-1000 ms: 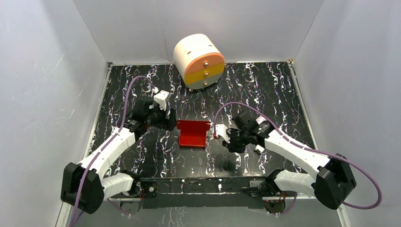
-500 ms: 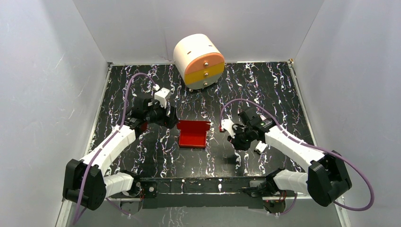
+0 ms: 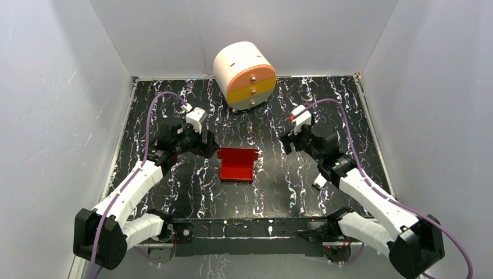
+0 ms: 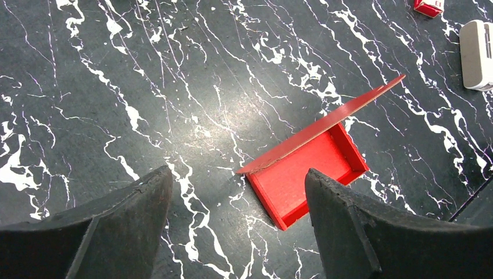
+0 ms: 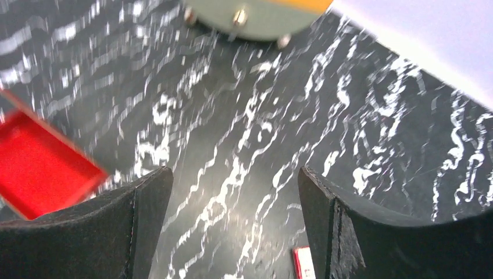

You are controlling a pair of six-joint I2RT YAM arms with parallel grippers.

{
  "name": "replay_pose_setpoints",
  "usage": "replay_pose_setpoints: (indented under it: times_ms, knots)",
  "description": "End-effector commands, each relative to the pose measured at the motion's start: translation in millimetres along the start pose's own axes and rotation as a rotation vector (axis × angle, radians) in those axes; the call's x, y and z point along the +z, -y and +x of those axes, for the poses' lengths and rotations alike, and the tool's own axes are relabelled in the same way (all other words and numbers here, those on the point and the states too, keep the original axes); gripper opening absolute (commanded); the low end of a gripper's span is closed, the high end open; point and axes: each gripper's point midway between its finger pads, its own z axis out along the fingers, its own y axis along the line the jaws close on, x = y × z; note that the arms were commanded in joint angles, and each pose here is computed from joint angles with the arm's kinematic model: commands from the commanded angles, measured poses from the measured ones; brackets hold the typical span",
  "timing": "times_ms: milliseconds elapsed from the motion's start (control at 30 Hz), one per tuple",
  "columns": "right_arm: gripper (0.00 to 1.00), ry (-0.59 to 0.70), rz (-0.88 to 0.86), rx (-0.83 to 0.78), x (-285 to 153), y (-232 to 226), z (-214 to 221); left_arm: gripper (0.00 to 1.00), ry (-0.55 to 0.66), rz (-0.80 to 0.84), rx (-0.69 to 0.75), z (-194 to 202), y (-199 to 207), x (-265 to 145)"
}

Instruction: Fold the paper box

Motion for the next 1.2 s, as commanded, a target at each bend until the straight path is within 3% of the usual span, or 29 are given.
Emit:
replay_pose_setpoints:
  times_ms: [0,167,300,567,1167]
  knots:
    - [0.88,0.293,0.183,0.151,-17,34,-72,0.81,0.016,0.023,0.003,0,2,2]
    - [0.87,0.278,0.033,0.083,-13,9,-72,0.80,-0.002,0.008,0.052,4,-4,6]
    - [0.87,0.288,-0.191,0.002,-6,-29,-74,0.77,-0.031,0.082,0.066,14,5,11]
    - [0.77,0.210,-0.534,-0.060,13,-83,-58,0.74,-0.035,0.120,0.097,17,9,17]
    - [0.53,0.157,-0.636,-0.128,53,-105,-35,0.56,-0.077,0.198,0.086,20,17,27]
